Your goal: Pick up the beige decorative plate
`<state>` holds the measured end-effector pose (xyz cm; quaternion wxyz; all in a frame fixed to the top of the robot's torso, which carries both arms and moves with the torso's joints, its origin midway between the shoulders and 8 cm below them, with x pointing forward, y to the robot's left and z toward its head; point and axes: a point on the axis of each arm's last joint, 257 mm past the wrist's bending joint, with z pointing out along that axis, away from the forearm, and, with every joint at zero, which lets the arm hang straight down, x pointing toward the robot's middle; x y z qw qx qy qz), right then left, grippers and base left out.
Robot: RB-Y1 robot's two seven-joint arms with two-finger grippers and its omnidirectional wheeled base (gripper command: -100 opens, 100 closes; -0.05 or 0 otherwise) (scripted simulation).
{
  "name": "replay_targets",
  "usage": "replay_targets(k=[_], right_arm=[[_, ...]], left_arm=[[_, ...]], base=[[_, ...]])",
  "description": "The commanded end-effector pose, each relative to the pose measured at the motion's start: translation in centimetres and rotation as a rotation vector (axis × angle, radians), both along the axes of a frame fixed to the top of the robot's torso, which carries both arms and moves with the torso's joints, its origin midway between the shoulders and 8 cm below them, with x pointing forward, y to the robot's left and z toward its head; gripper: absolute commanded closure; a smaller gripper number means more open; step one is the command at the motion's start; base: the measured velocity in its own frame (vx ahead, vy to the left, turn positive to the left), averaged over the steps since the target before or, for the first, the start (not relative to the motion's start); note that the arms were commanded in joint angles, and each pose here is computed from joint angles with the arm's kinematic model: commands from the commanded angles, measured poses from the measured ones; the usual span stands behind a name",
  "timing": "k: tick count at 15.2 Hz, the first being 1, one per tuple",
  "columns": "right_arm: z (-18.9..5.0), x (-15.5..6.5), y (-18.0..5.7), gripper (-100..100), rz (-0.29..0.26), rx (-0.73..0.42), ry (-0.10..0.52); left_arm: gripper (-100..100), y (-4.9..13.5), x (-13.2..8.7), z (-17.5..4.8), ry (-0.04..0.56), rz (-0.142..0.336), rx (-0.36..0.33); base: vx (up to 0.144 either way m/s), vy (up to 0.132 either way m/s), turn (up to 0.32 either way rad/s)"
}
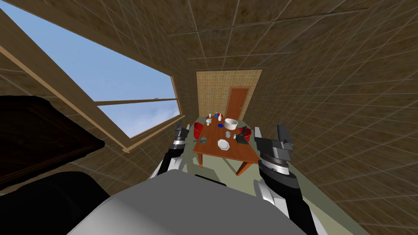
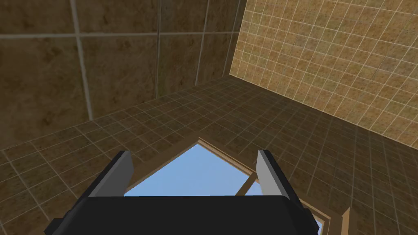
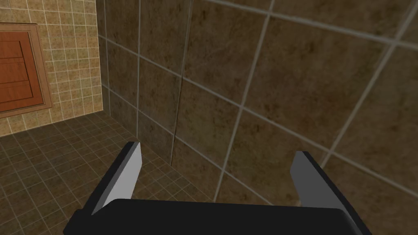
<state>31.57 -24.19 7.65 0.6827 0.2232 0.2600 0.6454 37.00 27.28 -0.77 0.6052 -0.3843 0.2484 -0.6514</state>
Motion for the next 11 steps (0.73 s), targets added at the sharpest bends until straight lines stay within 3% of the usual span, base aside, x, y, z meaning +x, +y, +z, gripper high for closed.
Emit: replay_targets(k=[1,4,6,7,11], right_arm=[[0.0,0.0,0.0,0,0.000,0.000,0.000],[0.0,0.0,0.0,0,0.000,0.000,0.000],[0.0,0.0,0.0,0,0.000,0.000,0.000],[0.0,0.0,0.0,0,0.000,0.000,0.000],[0.0,0.0,0.0,0,0.000,0.000,0.000]], left_arm=[[-100,-0.3,0.4,-0.6,0.023,-0.022,0.038],[-100,-0.5,0.9,-1.1,0.045,-0.037,0.064],[-100,-0.5,2.1,-2.7,0.101,-0.060,0.105],[-100,-0.5,2.1,-2.7,0.102,-0.063,0.112],[-100,0.3,4.4,-6.1,0.216,-0.082,0.163]], base=[[0.000,-0.001,-0.027],[-0.001,0.000,-0.027],[-0.002,-0.001,-0.059],[-0.003,0.000,-0.054],[-0.003,-0.001,-0.076]])
